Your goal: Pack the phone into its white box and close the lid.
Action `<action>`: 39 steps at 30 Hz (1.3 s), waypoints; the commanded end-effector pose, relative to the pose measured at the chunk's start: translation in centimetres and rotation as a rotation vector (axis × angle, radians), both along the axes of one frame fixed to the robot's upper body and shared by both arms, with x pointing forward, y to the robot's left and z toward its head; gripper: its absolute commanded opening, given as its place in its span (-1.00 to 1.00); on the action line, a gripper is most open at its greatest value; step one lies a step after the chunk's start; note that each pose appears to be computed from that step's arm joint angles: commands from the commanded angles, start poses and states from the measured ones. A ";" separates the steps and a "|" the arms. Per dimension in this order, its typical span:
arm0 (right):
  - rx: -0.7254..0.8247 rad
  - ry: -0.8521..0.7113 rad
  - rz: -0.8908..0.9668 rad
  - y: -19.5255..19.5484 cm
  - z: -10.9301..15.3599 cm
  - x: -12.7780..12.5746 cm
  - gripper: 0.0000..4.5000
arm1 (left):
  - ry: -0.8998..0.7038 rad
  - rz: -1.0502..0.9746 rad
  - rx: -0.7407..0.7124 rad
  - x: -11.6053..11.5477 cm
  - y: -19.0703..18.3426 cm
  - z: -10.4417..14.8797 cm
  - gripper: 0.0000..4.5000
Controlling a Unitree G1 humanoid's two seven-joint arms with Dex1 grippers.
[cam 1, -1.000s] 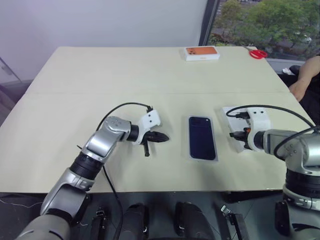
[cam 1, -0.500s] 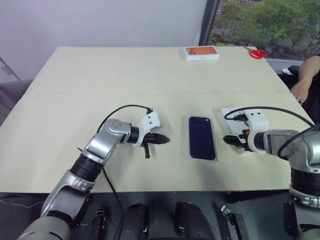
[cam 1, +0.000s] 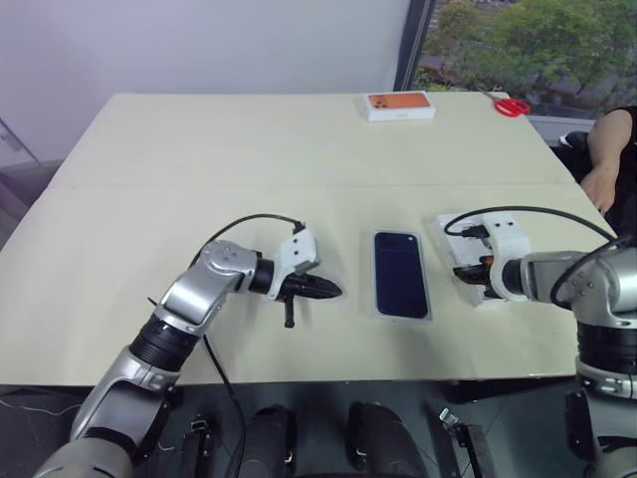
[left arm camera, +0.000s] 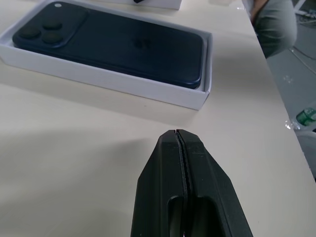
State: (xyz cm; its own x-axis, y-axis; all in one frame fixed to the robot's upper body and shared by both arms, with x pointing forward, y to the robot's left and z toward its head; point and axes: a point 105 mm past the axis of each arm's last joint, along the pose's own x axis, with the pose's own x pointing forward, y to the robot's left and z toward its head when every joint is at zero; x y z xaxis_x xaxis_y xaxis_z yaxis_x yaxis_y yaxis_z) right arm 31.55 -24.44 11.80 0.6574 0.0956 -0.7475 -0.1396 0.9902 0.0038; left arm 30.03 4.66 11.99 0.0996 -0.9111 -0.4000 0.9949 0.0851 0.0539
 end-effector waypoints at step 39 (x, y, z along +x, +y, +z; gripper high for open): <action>1.093 -0.033 -0.303 16.9 5.6 -3.1 0.31 | -0.141 0.187 -0.064 5.4 0.9 1.4 -1.00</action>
